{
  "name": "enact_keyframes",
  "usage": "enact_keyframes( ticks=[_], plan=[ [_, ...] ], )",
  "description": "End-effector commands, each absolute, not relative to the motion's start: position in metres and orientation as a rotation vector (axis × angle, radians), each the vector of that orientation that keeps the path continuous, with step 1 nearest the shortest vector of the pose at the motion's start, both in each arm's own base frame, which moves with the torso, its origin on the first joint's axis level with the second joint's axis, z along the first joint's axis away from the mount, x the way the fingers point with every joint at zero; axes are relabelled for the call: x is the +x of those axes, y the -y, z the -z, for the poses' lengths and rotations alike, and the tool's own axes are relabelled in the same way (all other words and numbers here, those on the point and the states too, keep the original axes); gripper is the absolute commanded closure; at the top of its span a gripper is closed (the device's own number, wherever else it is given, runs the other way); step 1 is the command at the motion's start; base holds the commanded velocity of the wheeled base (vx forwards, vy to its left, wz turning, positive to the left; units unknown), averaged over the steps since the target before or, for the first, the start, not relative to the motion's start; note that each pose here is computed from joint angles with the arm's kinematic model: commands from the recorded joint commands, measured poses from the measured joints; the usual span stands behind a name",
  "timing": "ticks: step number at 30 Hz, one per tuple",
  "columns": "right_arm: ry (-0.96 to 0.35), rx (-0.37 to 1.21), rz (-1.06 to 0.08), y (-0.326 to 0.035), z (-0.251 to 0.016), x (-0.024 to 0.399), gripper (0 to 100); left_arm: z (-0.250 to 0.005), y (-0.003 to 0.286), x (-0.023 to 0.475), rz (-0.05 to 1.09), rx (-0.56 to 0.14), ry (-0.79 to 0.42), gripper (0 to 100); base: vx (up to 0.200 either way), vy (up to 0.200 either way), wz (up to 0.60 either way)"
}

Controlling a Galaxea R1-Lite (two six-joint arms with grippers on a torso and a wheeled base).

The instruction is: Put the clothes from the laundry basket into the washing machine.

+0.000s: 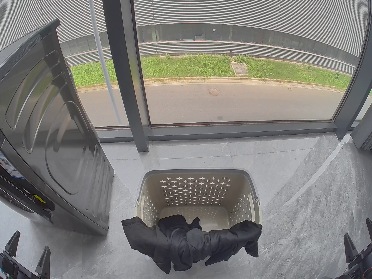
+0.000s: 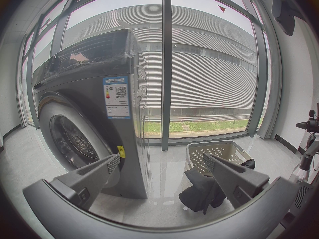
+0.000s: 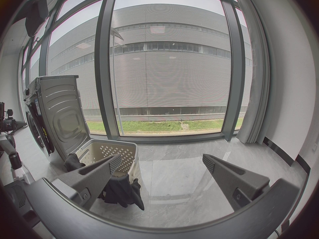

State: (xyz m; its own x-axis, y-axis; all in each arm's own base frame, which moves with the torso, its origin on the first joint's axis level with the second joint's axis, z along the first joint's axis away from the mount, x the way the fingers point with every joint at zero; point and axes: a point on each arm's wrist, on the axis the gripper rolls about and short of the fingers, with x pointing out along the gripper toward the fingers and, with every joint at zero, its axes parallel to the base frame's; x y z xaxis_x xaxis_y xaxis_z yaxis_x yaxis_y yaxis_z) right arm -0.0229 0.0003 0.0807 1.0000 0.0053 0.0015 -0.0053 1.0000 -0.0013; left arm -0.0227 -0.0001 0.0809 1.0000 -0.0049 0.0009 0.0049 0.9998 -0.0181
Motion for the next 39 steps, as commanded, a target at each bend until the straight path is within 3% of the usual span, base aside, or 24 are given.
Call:
enact_keyframes(
  ticks=[1,11,18,27,32,39],
  plan=[
    [-0.008,-0.001,-0.006,-0.0003,-0.0757,-0.0222,0,-0.0756,0.0002,-0.0228,0.005,-0.018,0.001,0,0.000,0.200,0.00],
    [-0.008,-0.001,-0.006,-0.0003,-0.0757,-0.0222,0,-0.0756,0.0001,-0.0228,0.003,-0.015,0.002,0,0.000,0.200,0.00],
    [-0.008,-0.001,-0.006,-0.0003,-0.0757,-0.0222,0,-0.0757,0.0002,-0.0227,0.005,-0.020,0.000,0,0.000,0.000,0.00],
    [-0.008,-0.001,-0.006,-0.0003,-0.0757,-0.0222,0,-0.0757,0.0001,-0.0227,0.003,-0.015,0.000,0,-0.200,0.000,0.00],
    [-0.006,-0.001,-0.006,-0.0003,-0.0756,-0.0223,0,-0.0756,0.0002,-0.0228,0.005,-0.017,0.001,0,0.000,0.000,0.00],
    [-0.008,-0.001,-0.006,-0.0003,-0.0757,-0.0222,0,-0.0756,0.0002,-0.0228,0.006,-0.018,0.001,0,0.000,0.200,0.00]
  ],
)
